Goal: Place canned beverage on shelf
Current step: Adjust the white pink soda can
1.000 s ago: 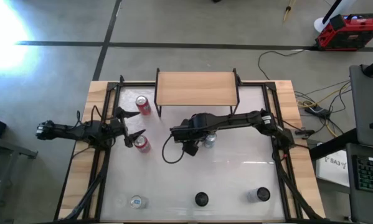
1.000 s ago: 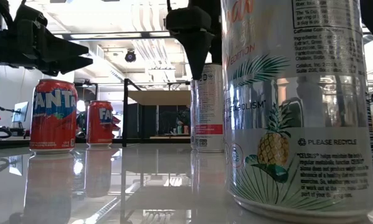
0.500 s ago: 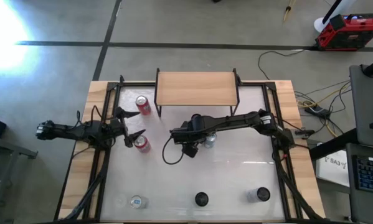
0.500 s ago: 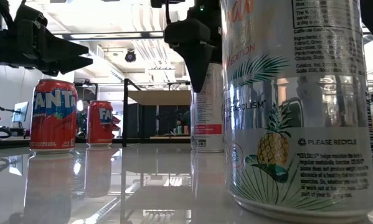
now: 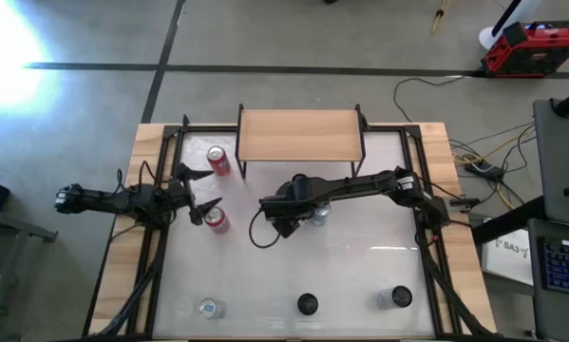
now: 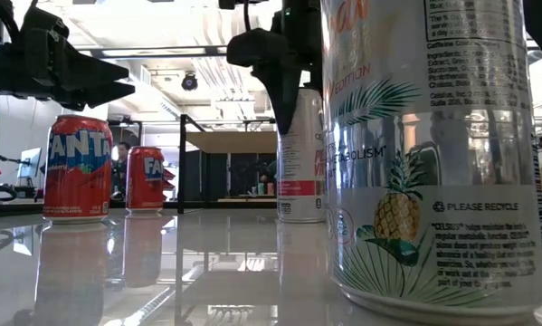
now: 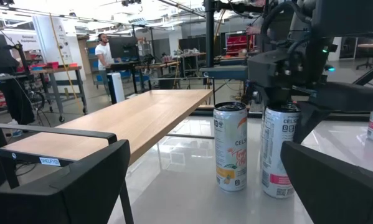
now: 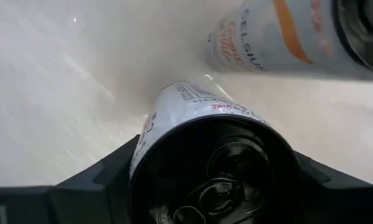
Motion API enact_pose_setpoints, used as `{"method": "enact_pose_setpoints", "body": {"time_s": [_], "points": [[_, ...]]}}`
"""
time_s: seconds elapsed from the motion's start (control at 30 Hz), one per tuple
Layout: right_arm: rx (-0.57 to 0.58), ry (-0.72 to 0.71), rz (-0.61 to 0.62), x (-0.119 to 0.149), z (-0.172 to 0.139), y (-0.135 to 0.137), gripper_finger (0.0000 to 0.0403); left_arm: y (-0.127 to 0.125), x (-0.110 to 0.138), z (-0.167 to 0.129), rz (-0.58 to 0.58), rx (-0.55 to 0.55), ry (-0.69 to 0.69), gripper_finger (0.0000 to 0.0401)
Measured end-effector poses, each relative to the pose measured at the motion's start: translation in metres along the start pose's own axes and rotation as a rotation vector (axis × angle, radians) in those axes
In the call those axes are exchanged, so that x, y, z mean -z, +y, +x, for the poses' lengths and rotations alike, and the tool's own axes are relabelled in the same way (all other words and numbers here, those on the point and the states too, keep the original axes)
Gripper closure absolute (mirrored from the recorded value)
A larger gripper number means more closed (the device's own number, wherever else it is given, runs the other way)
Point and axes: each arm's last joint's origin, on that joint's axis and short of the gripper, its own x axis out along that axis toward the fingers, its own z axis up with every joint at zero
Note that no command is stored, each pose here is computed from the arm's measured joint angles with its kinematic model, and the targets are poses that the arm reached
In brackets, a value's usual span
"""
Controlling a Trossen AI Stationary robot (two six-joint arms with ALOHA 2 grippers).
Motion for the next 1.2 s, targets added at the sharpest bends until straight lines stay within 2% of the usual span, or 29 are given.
{"method": "enact_pose_setpoints", "body": {"time_s": [0.37,0.73,1.0,1.2], "points": [[0.012,0.005,0.368,0.0006,-0.0018,-0.0014,0.015,0.0,0.0,0.0,0.0,0.0,0.0,0.0001],[0.041,0.023,0.547,0.0027,-0.0023,-0.0038,0.0148,0.0,0.0,0.0,0.0,0.0,0.0,0.0001],[0.03,0.054,0.613,0.0035,-0.0025,-0.0032,0.0146,0.0,0.0,0.0,0.0,0.0,0.0,0.0001],[0.023,0.06,0.679,0.0033,-0.0026,-0.0025,0.0126,0.0,0.0,0.0,0.0,0.0,0.0,0.0001]]}}
